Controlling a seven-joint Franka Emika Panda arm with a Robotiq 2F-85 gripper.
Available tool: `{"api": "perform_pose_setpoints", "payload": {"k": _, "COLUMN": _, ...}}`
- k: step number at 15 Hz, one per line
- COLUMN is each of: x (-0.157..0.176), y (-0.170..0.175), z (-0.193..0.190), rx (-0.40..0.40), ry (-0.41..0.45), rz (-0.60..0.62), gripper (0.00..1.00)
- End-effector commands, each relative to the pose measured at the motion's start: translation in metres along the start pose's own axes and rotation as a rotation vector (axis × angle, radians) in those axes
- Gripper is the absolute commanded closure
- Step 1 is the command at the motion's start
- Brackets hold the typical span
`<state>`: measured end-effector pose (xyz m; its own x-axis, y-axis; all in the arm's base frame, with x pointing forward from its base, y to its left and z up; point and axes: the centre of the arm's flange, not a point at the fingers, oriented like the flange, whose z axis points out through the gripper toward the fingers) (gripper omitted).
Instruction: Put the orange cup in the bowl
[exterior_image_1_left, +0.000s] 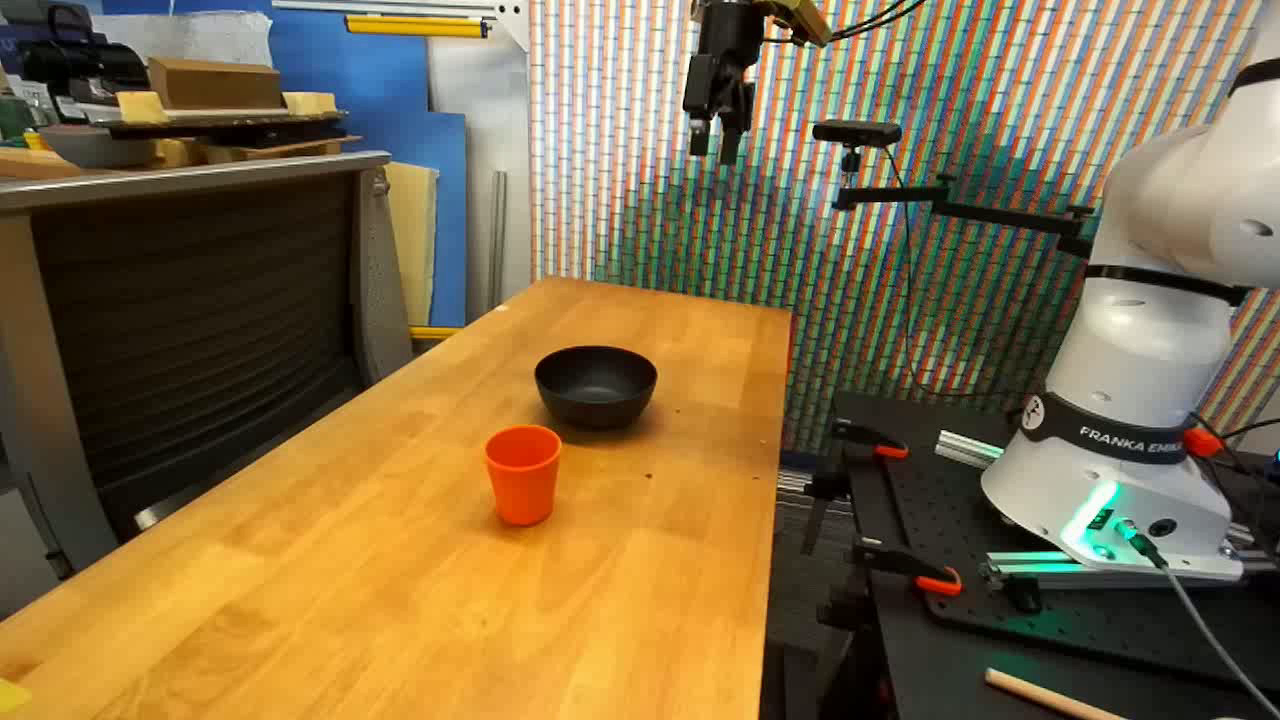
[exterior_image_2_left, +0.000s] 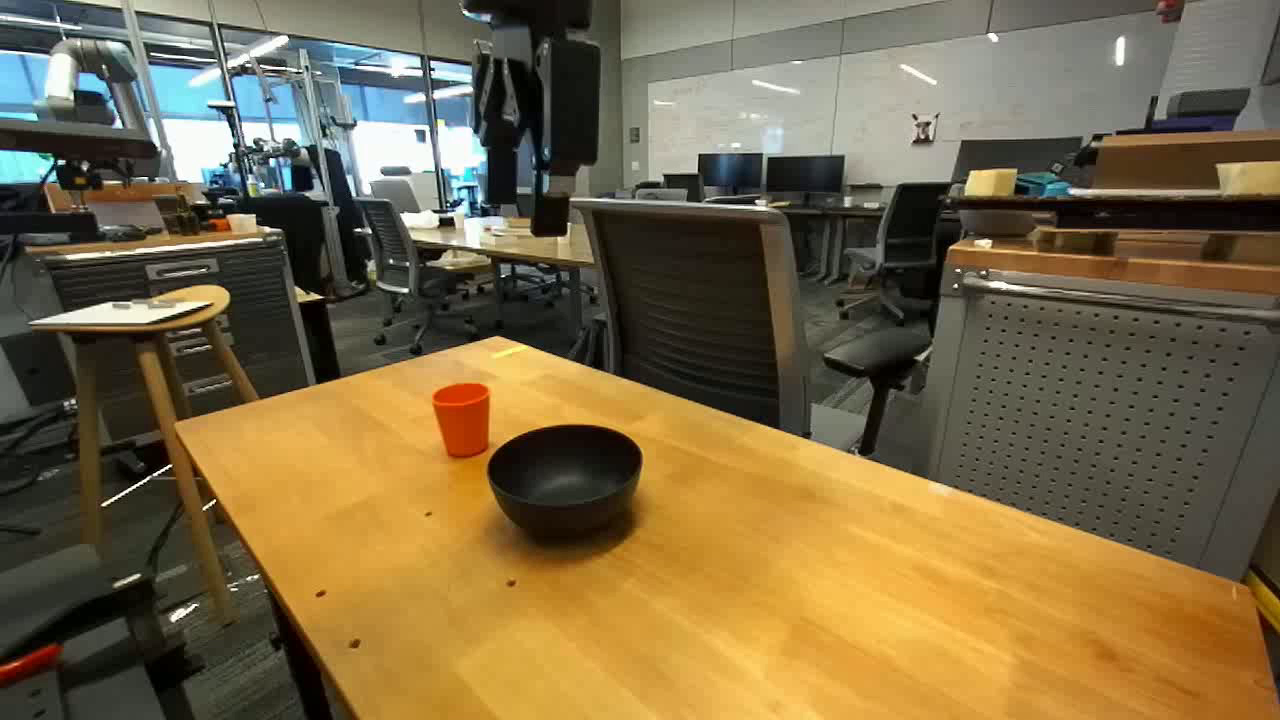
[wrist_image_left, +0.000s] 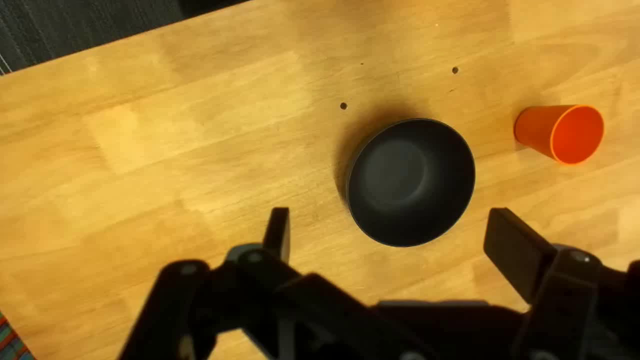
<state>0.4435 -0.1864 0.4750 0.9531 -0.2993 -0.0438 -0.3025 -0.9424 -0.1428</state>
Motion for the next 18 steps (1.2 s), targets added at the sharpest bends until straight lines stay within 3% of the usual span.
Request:
{"api": "perform_pose_setpoints", "payload": {"k": 1, "x": 0.001, "y": 0.0, "z": -0.002, "rx": 0.0, "ry": 0.004, "rz": 0.0, "gripper": 0.0}}
{"api": "perform_pose_setpoints", "payload": {"k": 6, "x": 0.0, "y": 0.0, "z": -0.005, "rx": 0.0, "ry": 0.011, "rz": -0.001, "gripper": 0.0}}
{"api": "perform_pose_setpoints", "payload": {"k": 8, "x": 0.02, "y": -0.026, "z": 0.012, "rx": -0.075, "ry": 0.006, "rz": 0.004, "gripper": 0.0}}
{"api": "perform_pose_setpoints", "payload": {"k": 13, "x": 0.057, "y": -0.133, "z": 0.091, "rx": -0.228, "ry": -0.018, "rz": -0.1, "gripper": 0.0}}
{"api": "perform_pose_setpoints", "payload": {"k": 18, "x": 0.062, "y": -0.245, "z": 0.198, "rx": -0.34, "ry": -0.075, "rz": -0.242, "gripper": 0.0}}
